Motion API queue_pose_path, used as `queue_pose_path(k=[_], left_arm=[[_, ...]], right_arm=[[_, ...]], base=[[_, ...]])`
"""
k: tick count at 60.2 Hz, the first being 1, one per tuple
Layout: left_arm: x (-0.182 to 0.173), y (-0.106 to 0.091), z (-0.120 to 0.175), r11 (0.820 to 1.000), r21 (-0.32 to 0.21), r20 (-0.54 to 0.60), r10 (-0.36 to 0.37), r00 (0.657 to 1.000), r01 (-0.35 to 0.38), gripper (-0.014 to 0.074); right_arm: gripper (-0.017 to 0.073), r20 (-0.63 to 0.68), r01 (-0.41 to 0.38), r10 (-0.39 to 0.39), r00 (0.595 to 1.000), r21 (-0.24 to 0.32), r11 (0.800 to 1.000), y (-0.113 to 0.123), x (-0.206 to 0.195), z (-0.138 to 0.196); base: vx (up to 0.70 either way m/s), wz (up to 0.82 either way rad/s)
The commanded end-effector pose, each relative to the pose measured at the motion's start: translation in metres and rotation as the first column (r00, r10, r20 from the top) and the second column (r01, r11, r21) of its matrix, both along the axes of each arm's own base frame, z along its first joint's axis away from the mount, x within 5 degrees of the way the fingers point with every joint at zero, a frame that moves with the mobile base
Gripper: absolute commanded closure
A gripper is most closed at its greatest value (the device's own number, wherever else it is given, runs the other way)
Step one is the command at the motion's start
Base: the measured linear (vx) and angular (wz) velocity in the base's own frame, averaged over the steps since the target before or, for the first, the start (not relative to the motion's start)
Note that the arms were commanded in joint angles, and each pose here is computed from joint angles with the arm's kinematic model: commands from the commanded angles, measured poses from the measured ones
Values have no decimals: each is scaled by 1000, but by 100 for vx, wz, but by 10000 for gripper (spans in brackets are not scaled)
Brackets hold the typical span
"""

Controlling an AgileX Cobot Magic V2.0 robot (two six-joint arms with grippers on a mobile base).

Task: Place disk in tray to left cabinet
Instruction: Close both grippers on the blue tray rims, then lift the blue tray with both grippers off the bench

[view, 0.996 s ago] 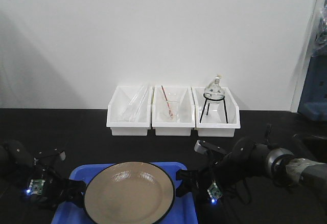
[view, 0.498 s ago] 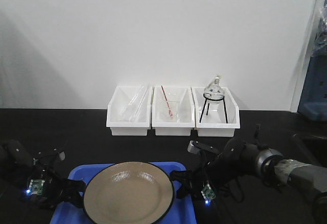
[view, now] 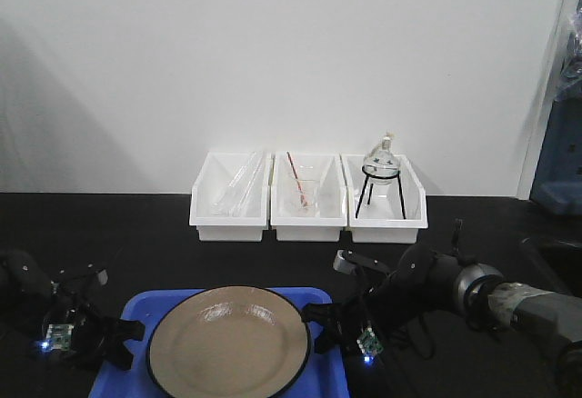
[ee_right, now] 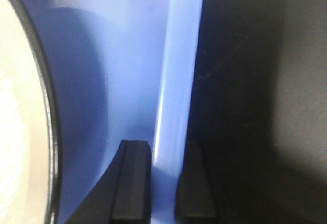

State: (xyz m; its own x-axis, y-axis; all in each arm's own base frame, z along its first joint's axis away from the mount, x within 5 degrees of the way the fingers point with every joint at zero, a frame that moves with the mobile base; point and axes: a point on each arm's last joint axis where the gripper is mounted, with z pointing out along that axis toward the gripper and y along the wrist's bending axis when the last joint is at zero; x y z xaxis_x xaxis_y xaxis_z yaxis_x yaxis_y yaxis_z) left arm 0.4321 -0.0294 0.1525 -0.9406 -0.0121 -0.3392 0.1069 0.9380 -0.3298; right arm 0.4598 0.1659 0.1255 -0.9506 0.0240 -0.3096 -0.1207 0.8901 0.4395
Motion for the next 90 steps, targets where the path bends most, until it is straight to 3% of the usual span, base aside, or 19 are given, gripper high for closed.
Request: queue_pose_path(k=[1, 11, 19, 31, 45, 66, 90], left_arm=[[5, -13, 35, 997, -75, 97, 31, 995, -24, 590], [4, -14, 35, 997, -80, 87, 28, 996, -21, 603], [3, -14, 36, 993, -100, 65, 71, 995, -65, 599], [7, -15, 51, 989, -130, 41, 81, 996, -75, 596], [11, -18, 71, 985, -163, 22, 67, 997, -63, 596], [5, -20, 76, 983, -179, -30, 31, 999, -36, 596], [-7, -21, 121, 980, -194, -30, 33, 999, -39, 596]], right_arm=[[436, -19, -50, 51, 999, 19, 999, 11, -8, 16], [436, -45, -20, 23, 999, 73, 997, 14, -9, 17], [443, -60, -18, 23, 998, 94, 995, 15, -11, 24], [575, -68, 36, -29, 997, 103, 994, 13, -13, 41], [568, -78, 22, -14, 997, 104, 994, 12, -17, 53], [564, -13, 50, -49, 999, 113, 992, 8, -23, 92], [564, -4, 90, -90, 996, 135, 987, -1, -37, 136]], base=[[0, 0], [0, 0], [0, 0], [0, 0], [0, 0], [0, 0], [0, 0]])
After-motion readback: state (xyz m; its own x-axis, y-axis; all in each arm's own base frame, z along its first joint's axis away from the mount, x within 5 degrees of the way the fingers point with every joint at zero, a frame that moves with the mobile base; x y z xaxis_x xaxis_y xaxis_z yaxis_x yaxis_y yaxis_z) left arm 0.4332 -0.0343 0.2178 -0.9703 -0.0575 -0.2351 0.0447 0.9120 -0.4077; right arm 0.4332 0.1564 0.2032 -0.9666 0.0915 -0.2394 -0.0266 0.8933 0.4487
